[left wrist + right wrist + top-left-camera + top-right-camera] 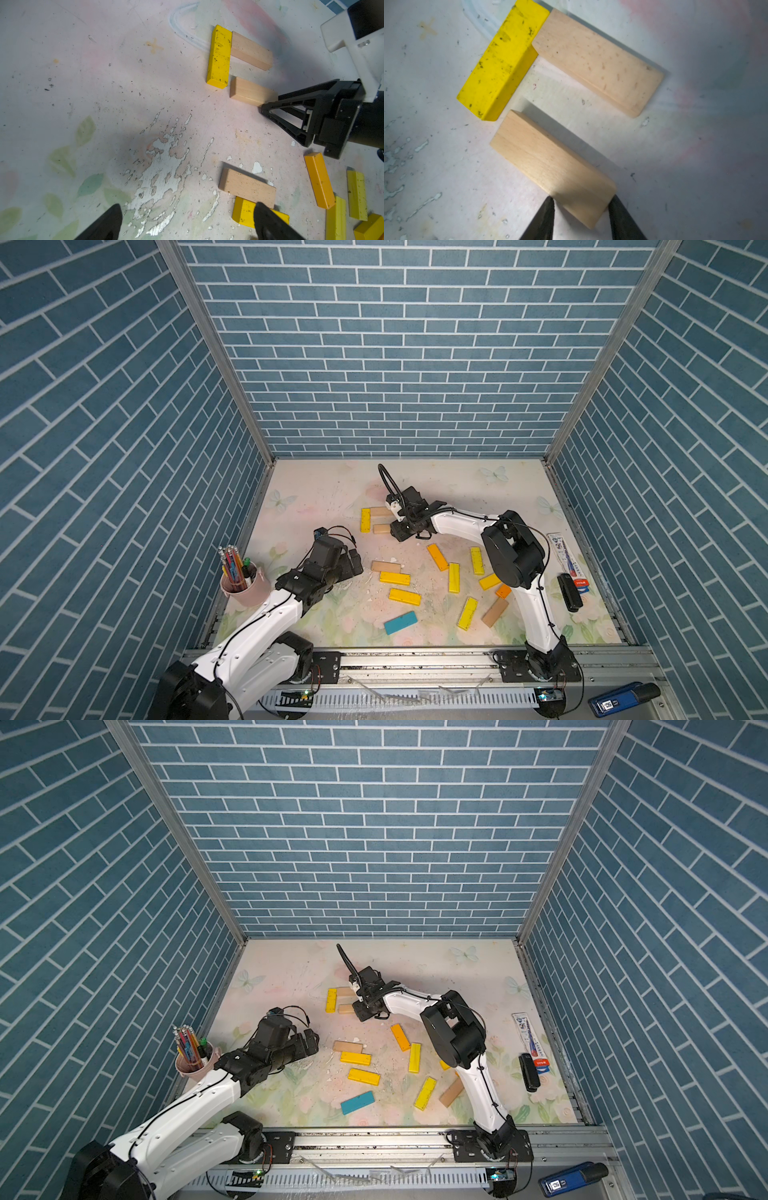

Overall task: Assemble the number 8 with building blocks
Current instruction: Assemble the building block at the center of the board.

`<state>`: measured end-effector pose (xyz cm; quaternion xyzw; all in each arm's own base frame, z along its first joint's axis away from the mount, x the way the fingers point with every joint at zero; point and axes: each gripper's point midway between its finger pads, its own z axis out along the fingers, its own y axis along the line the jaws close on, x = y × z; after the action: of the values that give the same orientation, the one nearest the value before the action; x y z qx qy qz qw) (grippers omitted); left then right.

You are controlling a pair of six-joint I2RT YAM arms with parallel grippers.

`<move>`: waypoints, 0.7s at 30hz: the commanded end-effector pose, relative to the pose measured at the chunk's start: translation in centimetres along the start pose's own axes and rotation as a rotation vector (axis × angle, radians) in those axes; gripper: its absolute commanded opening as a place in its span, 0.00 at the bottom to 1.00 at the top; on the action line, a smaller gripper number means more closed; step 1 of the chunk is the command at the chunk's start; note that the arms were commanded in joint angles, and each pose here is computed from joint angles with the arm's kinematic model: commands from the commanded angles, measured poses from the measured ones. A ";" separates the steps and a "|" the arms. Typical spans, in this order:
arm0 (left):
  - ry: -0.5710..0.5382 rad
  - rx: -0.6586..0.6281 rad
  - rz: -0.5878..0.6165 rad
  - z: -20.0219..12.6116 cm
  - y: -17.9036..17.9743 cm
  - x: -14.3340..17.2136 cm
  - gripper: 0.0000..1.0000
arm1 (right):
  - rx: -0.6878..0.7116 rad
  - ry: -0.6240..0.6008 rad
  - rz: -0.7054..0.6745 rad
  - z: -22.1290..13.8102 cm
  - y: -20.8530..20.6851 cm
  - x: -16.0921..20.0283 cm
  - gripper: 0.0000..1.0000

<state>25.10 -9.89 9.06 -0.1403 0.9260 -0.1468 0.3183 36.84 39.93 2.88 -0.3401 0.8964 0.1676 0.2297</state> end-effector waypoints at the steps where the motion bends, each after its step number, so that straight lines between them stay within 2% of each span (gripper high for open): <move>1: 0.009 -0.012 -0.008 0.1 0.4 0.2 0.99 | -0.024 0.059 -0.030 1.3 0.2 1.7 0.45; 21: 0.010 -0.009 -0.008 0.1 0.3 0.2 1.00 | -0.041 0.053 -0.045 1.3 1.4 1.6 0.45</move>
<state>25.07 -9.94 9.03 -0.1415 0.9260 -0.1486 0.3169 36.16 40.61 2.93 -0.3475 0.8926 0.1769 0.2261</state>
